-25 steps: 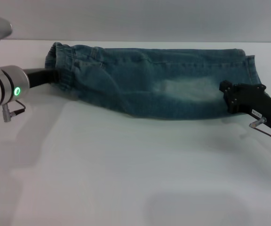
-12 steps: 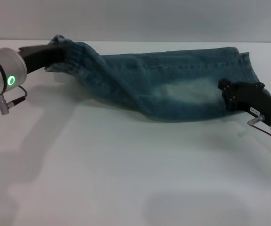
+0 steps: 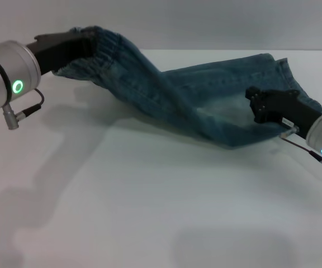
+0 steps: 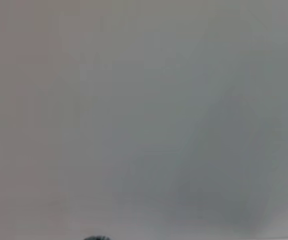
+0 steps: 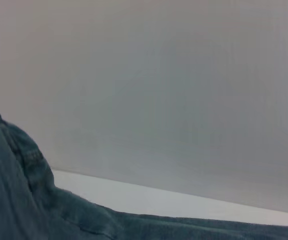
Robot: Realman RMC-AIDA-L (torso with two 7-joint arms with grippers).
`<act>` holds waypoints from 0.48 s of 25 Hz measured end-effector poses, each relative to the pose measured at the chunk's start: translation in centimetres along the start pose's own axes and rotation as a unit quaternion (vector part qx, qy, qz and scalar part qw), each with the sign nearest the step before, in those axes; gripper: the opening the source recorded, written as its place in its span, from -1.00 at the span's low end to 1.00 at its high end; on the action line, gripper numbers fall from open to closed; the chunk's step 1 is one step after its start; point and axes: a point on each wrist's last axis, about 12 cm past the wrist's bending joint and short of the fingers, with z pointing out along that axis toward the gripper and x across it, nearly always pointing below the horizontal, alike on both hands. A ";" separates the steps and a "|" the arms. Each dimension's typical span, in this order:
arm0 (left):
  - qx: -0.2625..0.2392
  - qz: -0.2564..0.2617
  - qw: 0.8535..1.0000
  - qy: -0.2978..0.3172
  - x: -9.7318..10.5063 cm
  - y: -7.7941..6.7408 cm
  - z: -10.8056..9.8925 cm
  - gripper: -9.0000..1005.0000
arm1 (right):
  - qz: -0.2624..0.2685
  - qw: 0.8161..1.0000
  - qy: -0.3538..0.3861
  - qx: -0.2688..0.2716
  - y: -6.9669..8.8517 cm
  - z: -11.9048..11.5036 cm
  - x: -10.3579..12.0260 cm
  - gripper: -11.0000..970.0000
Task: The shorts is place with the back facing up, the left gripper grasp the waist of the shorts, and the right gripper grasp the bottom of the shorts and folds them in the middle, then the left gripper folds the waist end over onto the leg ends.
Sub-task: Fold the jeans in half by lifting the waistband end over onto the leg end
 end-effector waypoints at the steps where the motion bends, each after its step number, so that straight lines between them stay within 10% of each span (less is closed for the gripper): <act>1: 0.002 0.000 1.000 -0.004 -0.2 -0.1 -0.1 -0.97 | 0.003 1.000 0.004 0.001 0.1 0.3 -0.1 -0.98; 12: 0.032 0.008 0.999 -0.019 -1.1 -2.0 -0.4 -0.97 | 0.004 0.999 0.033 -0.021 1.5 3.1 -1.1 -0.98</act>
